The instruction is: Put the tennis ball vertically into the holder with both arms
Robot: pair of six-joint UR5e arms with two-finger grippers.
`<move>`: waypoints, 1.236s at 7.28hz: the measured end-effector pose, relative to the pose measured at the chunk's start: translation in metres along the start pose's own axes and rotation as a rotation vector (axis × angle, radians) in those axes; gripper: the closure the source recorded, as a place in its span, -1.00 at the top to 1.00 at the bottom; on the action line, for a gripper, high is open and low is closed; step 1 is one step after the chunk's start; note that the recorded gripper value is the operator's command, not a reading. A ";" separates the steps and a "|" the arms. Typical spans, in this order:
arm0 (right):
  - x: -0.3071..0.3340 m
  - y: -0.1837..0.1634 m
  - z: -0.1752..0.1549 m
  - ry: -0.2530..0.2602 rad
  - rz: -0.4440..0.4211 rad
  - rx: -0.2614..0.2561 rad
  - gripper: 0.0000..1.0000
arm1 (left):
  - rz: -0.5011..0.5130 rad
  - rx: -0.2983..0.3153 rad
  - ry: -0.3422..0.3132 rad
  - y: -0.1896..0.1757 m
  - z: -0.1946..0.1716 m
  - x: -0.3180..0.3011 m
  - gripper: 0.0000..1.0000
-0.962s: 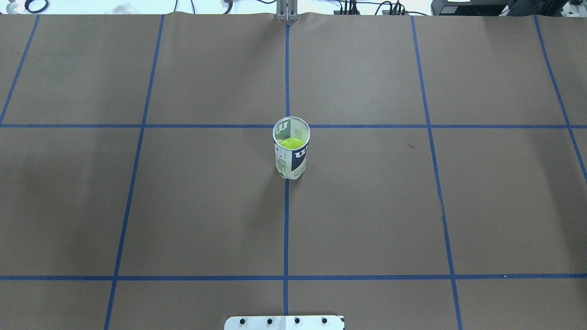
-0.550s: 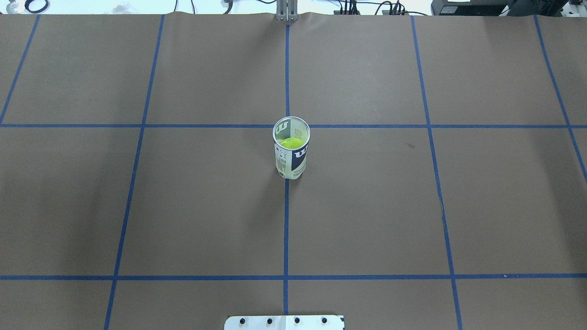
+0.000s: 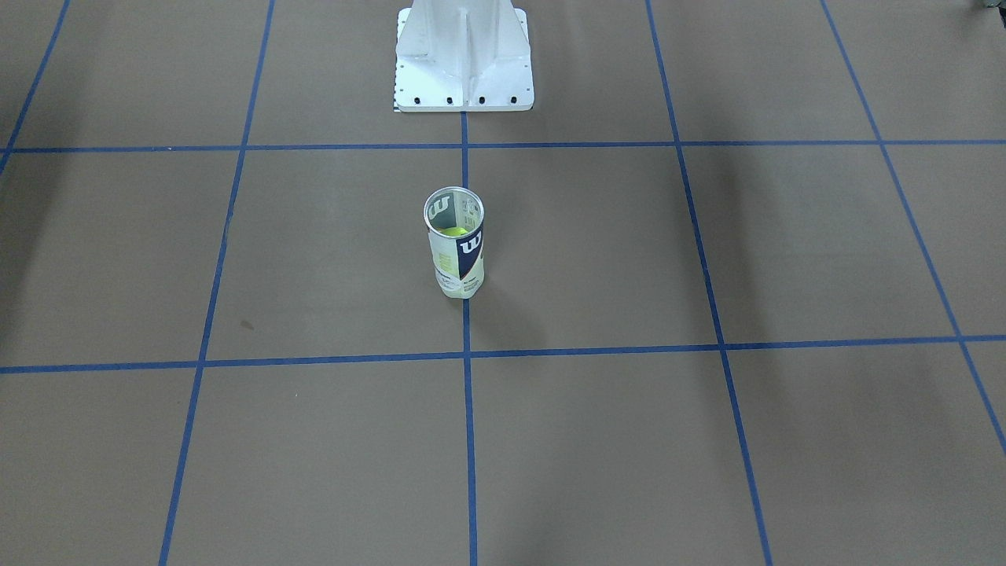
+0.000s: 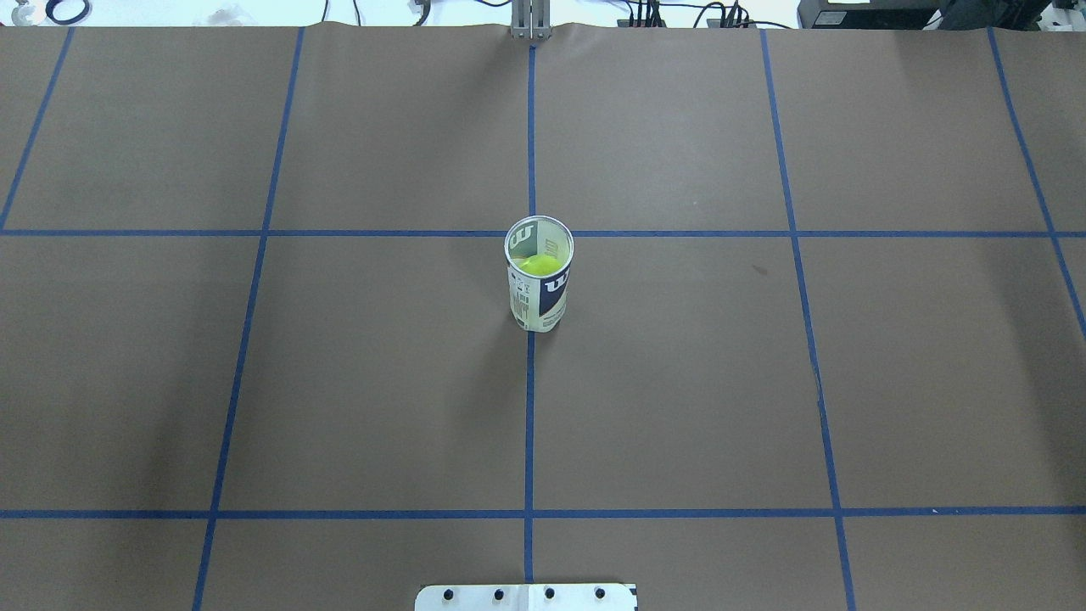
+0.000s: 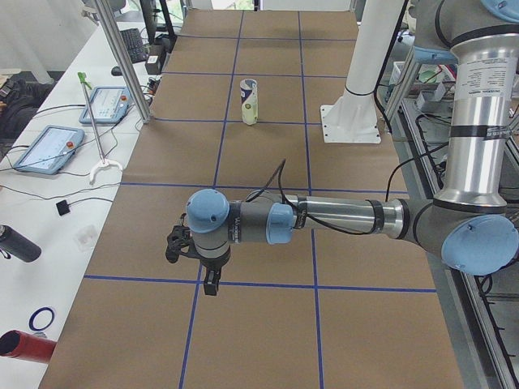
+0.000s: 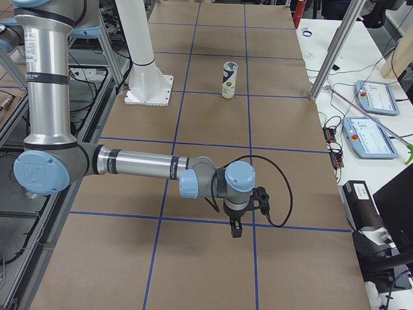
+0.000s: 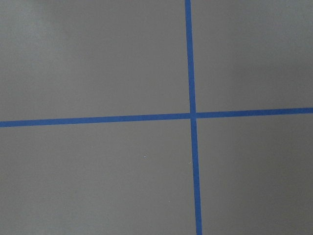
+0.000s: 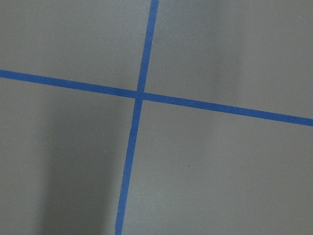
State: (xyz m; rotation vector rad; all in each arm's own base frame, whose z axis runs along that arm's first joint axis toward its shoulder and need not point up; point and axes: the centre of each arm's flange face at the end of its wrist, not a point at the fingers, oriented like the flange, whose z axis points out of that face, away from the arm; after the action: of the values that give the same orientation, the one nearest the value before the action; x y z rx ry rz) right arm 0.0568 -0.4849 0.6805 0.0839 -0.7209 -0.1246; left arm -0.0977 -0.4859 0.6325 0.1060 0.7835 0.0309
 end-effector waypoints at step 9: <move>0.003 0.002 0.003 0.001 0.005 -0.005 1.00 | 0.008 -0.014 -0.098 0.006 0.024 -0.031 1.00</move>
State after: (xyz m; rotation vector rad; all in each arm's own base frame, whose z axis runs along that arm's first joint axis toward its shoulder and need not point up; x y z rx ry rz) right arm 0.0570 -0.4835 0.6849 0.0771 -0.7201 -0.1220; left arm -0.1023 -0.4843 0.6715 0.0965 0.6853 0.0385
